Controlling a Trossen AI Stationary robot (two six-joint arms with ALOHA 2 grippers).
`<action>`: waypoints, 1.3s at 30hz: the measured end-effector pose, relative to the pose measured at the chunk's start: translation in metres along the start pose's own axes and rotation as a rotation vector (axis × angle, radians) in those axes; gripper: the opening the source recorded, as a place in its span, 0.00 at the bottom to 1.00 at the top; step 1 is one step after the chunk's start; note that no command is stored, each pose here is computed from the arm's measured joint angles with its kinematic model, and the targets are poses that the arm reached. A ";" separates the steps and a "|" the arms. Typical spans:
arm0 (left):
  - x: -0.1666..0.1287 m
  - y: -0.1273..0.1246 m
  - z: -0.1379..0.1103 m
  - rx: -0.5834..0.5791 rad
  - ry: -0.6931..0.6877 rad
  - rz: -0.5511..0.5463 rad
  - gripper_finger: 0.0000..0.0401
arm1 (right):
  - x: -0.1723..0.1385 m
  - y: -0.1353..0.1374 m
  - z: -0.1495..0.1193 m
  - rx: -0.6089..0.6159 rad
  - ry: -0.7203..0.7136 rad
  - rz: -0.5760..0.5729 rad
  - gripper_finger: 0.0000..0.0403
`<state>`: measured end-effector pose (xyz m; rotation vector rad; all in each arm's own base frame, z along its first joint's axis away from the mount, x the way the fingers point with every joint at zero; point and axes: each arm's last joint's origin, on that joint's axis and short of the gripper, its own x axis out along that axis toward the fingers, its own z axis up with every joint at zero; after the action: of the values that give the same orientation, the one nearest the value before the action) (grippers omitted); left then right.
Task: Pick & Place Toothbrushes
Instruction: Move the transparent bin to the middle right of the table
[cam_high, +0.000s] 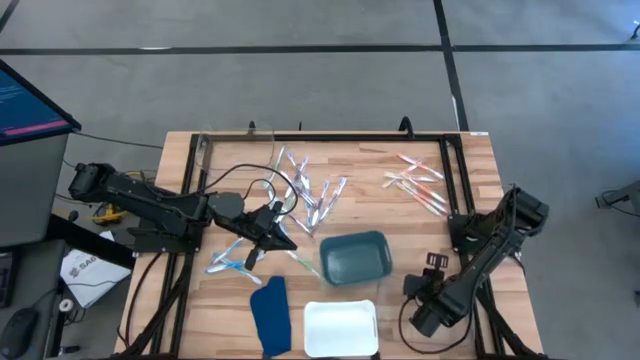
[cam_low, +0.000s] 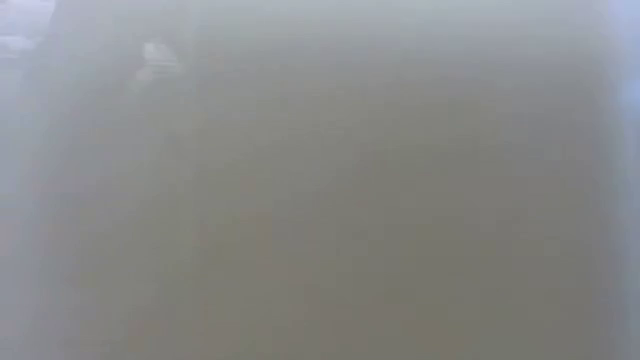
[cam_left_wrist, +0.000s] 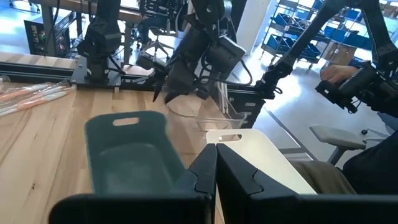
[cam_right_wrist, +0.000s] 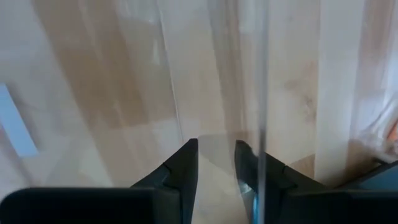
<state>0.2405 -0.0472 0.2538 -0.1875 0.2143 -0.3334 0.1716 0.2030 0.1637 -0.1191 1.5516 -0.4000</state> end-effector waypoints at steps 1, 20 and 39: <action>0.000 0.000 0.000 0.000 0.000 0.000 0.00 | 0.001 -0.001 0.001 -0.005 0.005 -0.006 0.25; 0.000 0.000 0.000 0.000 0.000 0.000 0.00 | 0.016 -0.027 0.009 -0.120 0.002 -0.169 0.25; 0.000 0.000 0.000 0.001 0.000 0.000 0.00 | 0.001 -0.044 0.006 -0.088 -0.051 -0.129 0.25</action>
<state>0.2405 -0.0472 0.2538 -0.1869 0.2138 -0.3331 0.1701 0.1603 0.1774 -0.2967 1.5161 -0.4270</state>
